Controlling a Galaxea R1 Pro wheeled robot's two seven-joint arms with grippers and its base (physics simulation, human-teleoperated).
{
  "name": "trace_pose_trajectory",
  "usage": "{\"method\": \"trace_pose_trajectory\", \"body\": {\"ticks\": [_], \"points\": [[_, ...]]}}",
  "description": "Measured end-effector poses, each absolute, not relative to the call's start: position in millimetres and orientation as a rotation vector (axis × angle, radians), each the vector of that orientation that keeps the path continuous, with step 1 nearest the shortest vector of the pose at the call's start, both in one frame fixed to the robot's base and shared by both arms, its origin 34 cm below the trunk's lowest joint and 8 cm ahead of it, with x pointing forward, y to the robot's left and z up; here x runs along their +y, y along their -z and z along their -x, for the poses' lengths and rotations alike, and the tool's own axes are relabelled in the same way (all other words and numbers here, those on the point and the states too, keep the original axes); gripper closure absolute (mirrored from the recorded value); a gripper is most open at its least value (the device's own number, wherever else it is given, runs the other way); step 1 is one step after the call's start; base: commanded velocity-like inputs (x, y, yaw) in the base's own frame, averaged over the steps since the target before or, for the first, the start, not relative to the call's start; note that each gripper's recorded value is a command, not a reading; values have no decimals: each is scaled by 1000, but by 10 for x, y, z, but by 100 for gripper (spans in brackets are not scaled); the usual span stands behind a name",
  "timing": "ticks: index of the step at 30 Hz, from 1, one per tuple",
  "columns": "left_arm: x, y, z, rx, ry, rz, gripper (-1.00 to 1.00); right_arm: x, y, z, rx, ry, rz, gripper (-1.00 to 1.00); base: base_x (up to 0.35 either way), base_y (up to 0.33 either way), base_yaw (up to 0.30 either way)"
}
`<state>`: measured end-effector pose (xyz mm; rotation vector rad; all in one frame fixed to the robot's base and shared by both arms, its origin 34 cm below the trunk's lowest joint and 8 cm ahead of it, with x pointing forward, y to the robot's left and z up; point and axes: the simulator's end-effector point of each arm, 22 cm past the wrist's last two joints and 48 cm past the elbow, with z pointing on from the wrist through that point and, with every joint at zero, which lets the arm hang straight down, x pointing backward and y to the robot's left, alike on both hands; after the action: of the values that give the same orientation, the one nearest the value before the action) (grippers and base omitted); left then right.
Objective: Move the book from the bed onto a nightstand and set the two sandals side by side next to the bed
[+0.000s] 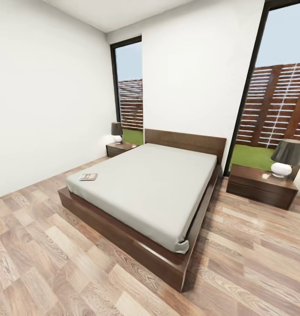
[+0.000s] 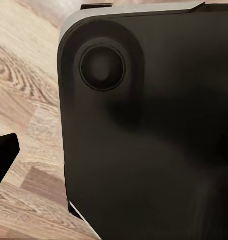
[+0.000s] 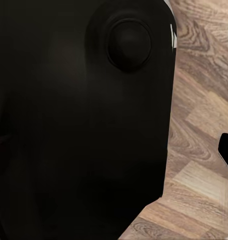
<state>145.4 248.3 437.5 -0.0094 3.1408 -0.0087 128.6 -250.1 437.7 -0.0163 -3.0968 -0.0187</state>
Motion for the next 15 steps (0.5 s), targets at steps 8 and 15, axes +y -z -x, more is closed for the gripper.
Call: {"method": "trace_pose_trajectory", "body": {"ticks": [8,15], "points": [[2339,-4381,-1595,3091,37,13,-100,-2503,-4378,-1279,-3094,17,17,-100,0,0,298],[2138,-4397,-1718,3038,75,18,-100,-2504,-4378,-1279,-3093,16,19,-100,0,0,298]]}}
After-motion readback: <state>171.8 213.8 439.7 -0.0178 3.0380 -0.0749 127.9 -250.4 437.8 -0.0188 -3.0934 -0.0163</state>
